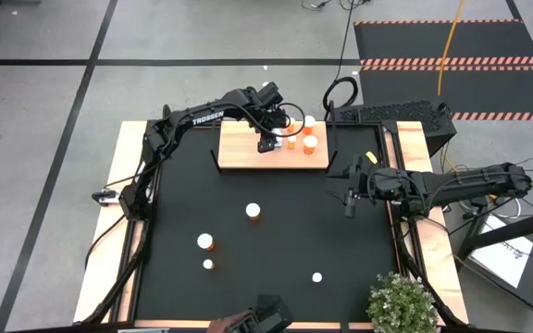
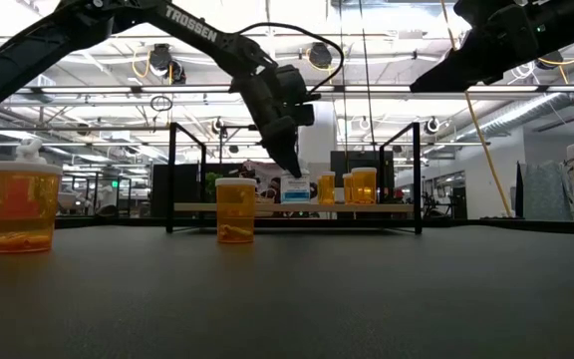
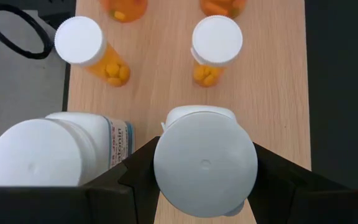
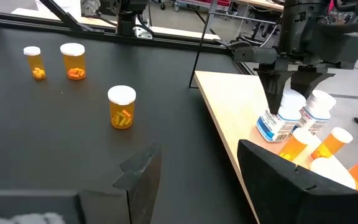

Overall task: Pick and place medicine bottles onto shelf by color
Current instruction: Put the white pill bottle aligned with the other white pill bottle on the shelf, then put the top big orange pill bottle on the shelf

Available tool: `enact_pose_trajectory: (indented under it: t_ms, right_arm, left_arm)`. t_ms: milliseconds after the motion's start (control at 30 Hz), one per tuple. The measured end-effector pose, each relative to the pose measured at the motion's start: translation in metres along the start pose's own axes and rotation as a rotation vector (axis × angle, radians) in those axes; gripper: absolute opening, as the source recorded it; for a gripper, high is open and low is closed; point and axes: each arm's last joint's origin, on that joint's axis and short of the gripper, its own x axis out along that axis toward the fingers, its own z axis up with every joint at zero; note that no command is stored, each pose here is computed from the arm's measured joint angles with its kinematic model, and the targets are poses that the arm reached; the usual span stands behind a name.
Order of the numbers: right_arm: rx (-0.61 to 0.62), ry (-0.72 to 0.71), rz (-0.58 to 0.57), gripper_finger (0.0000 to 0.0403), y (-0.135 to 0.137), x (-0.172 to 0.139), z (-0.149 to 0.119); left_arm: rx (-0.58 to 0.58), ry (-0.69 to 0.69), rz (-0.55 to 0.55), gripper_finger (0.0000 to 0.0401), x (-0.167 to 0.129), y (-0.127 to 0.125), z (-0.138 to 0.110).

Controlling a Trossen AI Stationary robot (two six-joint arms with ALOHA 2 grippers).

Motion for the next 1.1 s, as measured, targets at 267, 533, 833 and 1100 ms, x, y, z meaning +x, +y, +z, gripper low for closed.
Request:
enact_pose_trajectory:
  t_ms: [267,533,833,1100]
  right_arm:
    - [0.0,0.0,0.0,0.0205,0.0,0.0,0.0]
    - [-0.002,0.0,0.0,0.0205,0.0,0.0,0.0]
    - [-0.004,0.003,0.0,0.0205,0.0,0.0,0.0]
    - [0.016,0.007,0.003,0.0205,0.0,0.0,-0.001]
  left_arm:
    - [-0.001,-0.001,0.0,0.0227,0.0,0.0,0.0]
    - [-0.017,-0.002,0.004,0.0243,-0.001,-0.003,0.002]
    - [-0.007,-0.013,0.069,0.0244,-0.031,-0.021,0.014]
    - [-0.029,-0.03,0.147,0.0244,-0.091,-0.055,0.025]
